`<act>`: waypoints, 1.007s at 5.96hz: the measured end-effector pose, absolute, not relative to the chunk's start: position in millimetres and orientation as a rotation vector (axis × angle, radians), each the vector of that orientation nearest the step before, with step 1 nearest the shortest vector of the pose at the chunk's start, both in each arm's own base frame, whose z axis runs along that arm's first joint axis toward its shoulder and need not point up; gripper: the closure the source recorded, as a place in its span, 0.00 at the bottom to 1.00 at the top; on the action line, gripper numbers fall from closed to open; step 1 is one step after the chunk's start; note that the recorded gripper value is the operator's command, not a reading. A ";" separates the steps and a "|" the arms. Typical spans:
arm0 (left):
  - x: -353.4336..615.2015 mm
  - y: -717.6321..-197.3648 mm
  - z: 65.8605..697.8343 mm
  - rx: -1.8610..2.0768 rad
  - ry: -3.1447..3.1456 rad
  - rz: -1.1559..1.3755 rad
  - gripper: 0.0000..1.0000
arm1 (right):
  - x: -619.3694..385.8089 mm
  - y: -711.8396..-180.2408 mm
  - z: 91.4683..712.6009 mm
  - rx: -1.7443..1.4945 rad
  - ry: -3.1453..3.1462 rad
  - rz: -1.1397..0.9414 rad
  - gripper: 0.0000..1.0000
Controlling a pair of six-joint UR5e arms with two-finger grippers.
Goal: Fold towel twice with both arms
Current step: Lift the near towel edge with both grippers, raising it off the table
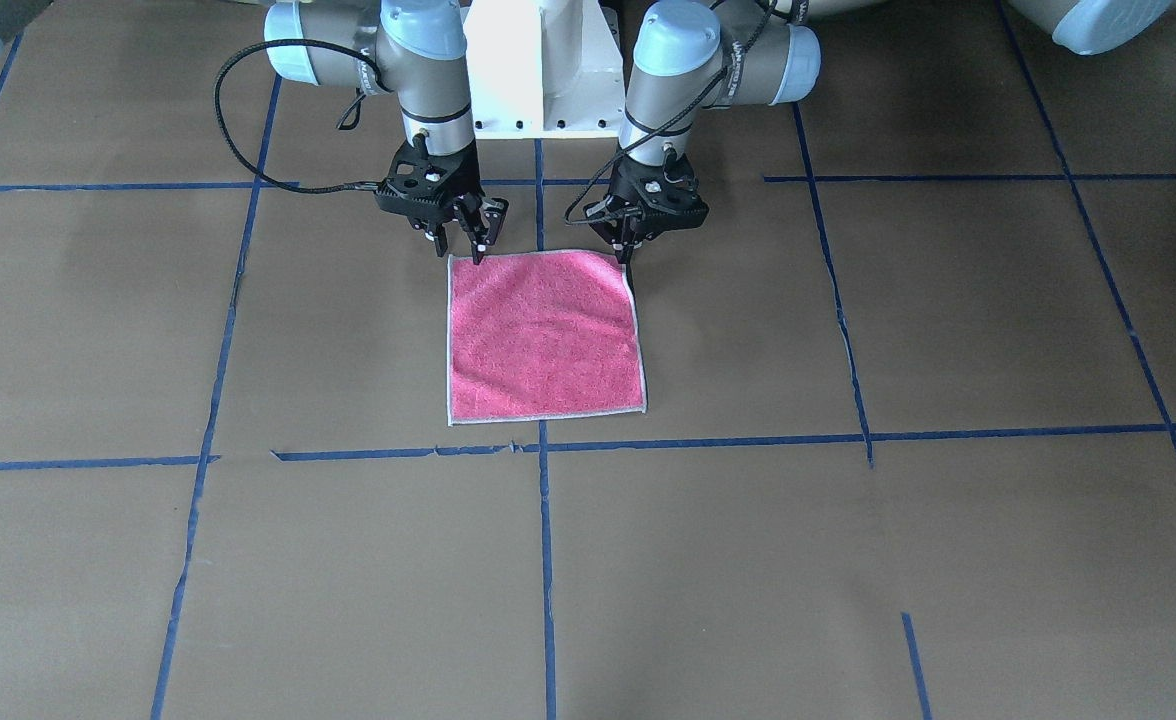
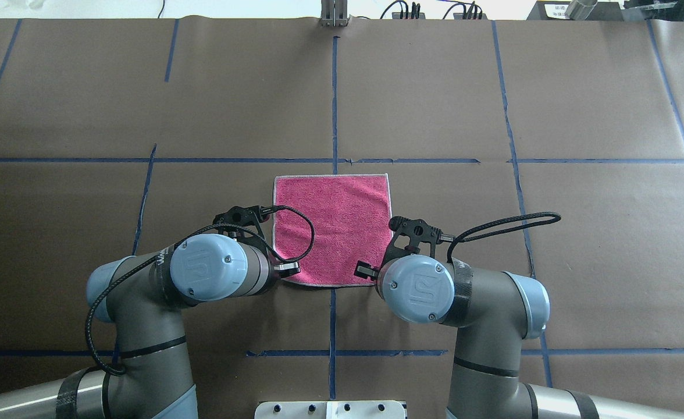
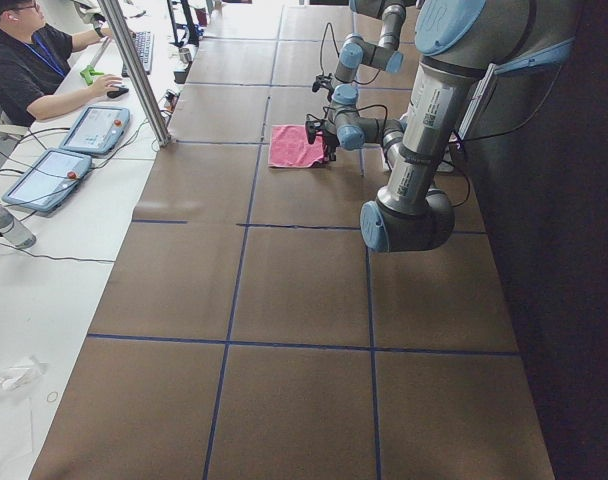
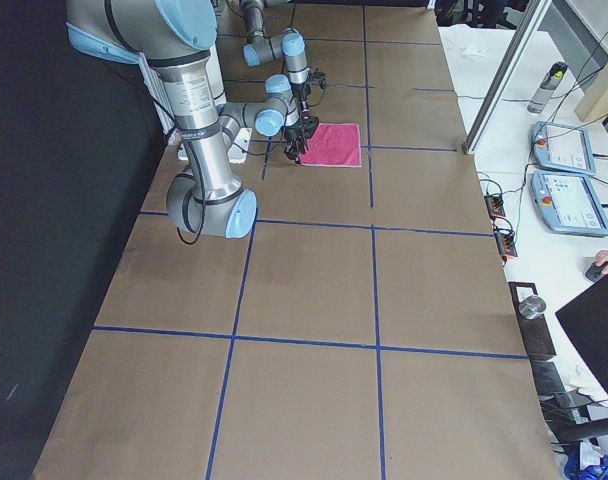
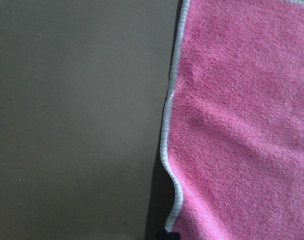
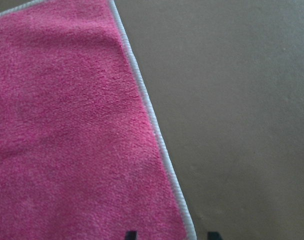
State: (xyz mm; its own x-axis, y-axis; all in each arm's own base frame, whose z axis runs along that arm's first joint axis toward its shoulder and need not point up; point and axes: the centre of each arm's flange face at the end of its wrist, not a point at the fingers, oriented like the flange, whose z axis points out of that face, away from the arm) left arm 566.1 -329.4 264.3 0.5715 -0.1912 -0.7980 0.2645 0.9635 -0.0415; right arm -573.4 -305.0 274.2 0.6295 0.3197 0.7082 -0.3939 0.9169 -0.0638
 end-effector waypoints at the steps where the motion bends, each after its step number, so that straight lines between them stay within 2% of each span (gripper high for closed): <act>1: 566.0 -329.3 264.2 0.086 0.925 -0.268 1.00 | -574.0 -305.1 276.0 0.100 -0.786 0.409 0.41; 3: 565.7 -329.2 263.8 0.086 0.926 -0.266 1.00 | -577.7 -305.9 282.3 0.100 -0.772 0.410 0.44; 5: 564.9 -330.5 263.7 0.088 0.926 -0.268 1.00 | -581.0 -307.8 282.9 0.105 -0.769 0.421 0.91; 6: 564.1 -331.9 263.7 0.089 0.926 -0.271 1.00 | -580.9 -308.1 279.8 0.105 -0.776 0.432 1.00</act>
State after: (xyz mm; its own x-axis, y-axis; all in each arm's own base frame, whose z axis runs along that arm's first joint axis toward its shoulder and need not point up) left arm 564.1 -331.9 263.7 0.5700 -0.1921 -0.7989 0.2682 0.9625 -0.0401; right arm -580.9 -308.1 279.8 0.6309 0.3390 0.6979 -0.4150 0.9074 -0.0656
